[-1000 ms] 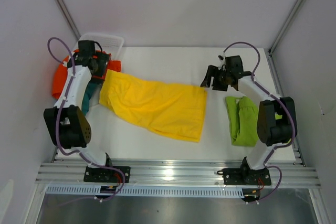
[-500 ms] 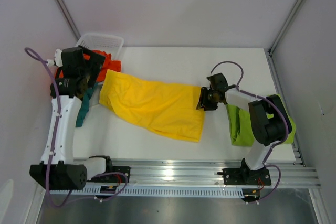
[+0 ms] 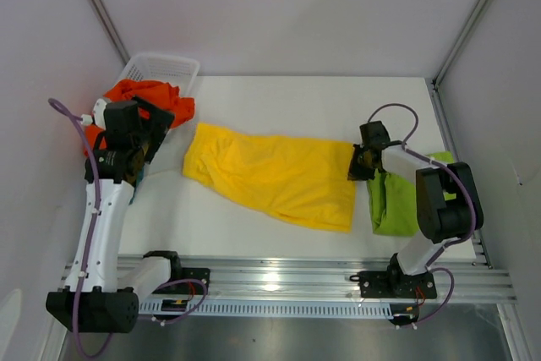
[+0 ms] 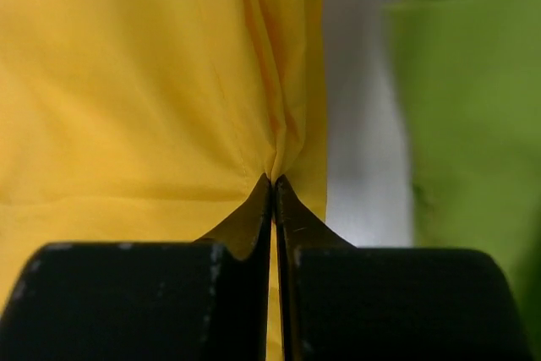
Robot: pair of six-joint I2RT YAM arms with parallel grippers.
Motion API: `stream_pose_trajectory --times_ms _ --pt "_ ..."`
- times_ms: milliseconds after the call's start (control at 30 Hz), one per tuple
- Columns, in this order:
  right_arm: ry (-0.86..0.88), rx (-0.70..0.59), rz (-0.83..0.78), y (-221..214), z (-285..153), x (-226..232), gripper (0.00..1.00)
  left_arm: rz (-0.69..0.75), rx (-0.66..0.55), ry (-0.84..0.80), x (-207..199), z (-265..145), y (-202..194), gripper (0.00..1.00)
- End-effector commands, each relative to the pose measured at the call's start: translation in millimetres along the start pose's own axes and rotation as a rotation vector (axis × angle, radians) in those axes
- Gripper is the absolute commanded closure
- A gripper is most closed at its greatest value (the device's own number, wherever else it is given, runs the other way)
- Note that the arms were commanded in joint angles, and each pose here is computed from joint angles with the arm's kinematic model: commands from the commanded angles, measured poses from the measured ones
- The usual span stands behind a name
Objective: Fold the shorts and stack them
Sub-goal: Fold the shorts
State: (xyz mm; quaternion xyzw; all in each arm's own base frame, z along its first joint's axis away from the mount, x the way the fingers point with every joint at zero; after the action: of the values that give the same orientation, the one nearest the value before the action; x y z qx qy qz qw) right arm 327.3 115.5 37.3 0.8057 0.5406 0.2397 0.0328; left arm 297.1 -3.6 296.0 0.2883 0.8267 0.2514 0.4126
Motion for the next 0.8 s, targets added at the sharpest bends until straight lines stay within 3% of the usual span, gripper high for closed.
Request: stream_pose_trajectory --times_ms 0,67,133,233,333,400,433,500,533,633,767 --pt "-0.099 -0.063 -0.005 13 -22 -26 1.0 0.06 -0.01 -0.033 -6 -5 -9 0.01" --pt "-0.085 -0.083 -0.003 21 -32 -17 0.62 0.077 -0.002 -0.04 -10 -2 -15 0.01" --pt "-0.092 -0.121 -0.001 27 -39 -13 0.37 0.105 -0.001 -0.059 -17 3 -19 0.01" --pt "-0.051 -0.167 -0.006 34 -56 5 0.32 0.222 0.05 -0.118 -32 14 -35 0.01" --pt "0.02 -0.216 -0.018 38 -76 28 0.34 0.348 0.111 -0.189 -48 27 -56 0.01" --pt "0.127 -0.201 -0.029 33 -85 49 0.41 0.385 0.149 -0.294 -62 35 -71 0.01" --pt "0.231 -0.187 -0.024 30 -93 66 0.5 0.386 0.16 -0.307 -61 40 -78 0.01" --pt "0.387 -0.183 -0.045 29 -101 96 0.6 0.376 0.171 -0.444 -78 42 -89 0.01" --pt "0.472 -0.131 -0.065 20 -104 112 0.71 0.371 0.182 -0.474 -78 45 -97 0.01" --pt "0.608 -0.059 -0.119 3 -102 156 0.87 0.349 0.199 -0.549 -86 55 -109 0.01" --pt "0.748 -0.012 -0.182 -7 -99 218 0.96 0.363 0.226 -0.551 -86 73 -121 0.01"
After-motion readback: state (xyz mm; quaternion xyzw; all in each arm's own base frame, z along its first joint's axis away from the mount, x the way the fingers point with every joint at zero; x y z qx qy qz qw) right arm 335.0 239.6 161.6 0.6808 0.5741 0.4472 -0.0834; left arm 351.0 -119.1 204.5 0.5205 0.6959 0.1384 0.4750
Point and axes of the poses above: each gripper's point midway between its finger pads, its own z axis out along the fingers, its own x axis along the line the jaws close on, y = z × x, the point moved 2 cm from there along -z, back along the fingers, and after that the axes turned 11 degrees about z, right-handed, at the moved point
